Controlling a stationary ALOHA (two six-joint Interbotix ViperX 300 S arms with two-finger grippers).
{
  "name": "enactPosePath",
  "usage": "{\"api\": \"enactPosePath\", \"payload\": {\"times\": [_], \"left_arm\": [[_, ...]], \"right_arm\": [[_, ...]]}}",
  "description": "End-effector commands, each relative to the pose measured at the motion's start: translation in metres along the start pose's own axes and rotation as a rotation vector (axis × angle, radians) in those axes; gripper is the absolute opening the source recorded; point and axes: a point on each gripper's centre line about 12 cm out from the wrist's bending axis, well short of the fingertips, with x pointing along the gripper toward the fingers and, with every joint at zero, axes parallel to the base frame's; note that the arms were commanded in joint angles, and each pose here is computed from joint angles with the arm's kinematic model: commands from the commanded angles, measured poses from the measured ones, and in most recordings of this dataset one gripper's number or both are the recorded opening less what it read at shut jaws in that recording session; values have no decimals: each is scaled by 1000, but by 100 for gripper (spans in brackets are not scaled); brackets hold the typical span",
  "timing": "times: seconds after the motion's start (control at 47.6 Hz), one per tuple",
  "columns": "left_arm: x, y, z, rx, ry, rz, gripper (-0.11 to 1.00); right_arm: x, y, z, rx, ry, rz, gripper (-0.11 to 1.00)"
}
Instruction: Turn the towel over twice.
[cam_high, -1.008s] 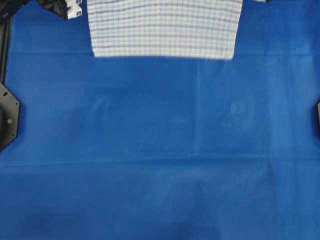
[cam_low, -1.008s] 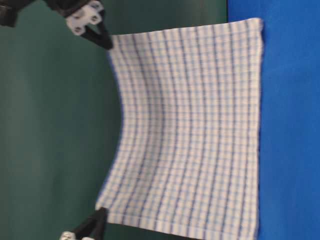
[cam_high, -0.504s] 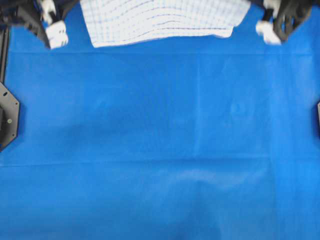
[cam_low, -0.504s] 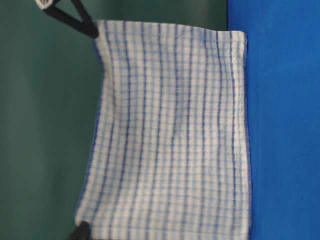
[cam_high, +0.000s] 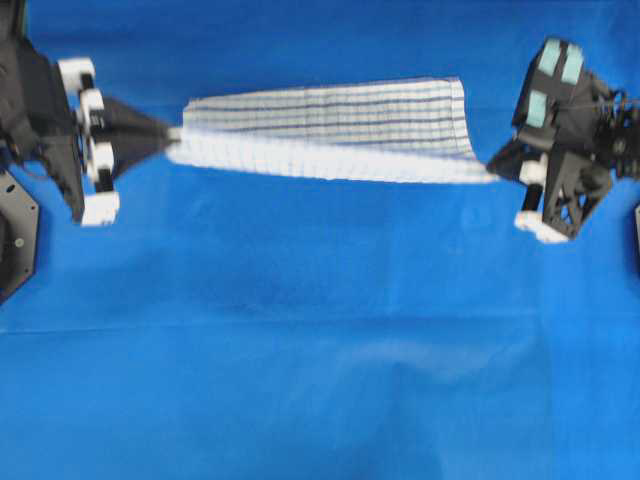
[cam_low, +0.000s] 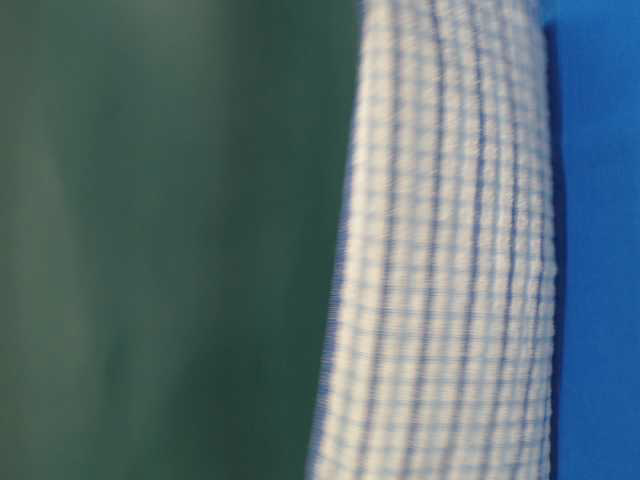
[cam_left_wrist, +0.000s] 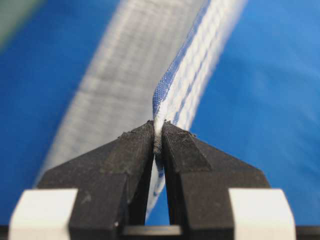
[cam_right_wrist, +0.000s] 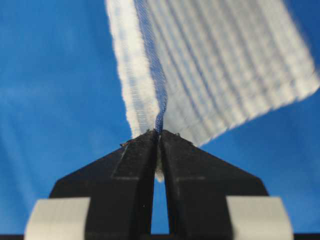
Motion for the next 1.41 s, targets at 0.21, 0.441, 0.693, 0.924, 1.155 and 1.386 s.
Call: {"api": "enactPosePath", "payload": {"times": [0.21, 0.441, 0.693, 0.924, 1.155, 1.386], "left_arm": [[2, -55, -34, 68, 219, -226, 4], [3, -79, -51, 111, 302, -318, 4], [7, -86, -62, 130, 368, -336, 4], [10, -90, -65, 142, 399, -344, 4], [10, -87, -68, 155, 428, -336, 4], [15, -88, -56, 131, 395, -328, 25]], "right_arm": [[26, 44, -32, 41, 66, 102, 6], [49, 77, -46, 45, 130, 142, 6], [60, 84, -50, 32, 163, 134, 6], [61, 83, -53, 30, 170, 130, 6], [62, 85, -49, 32, 162, 137, 6], [62, 86, -47, 33, 153, 142, 19]]}}
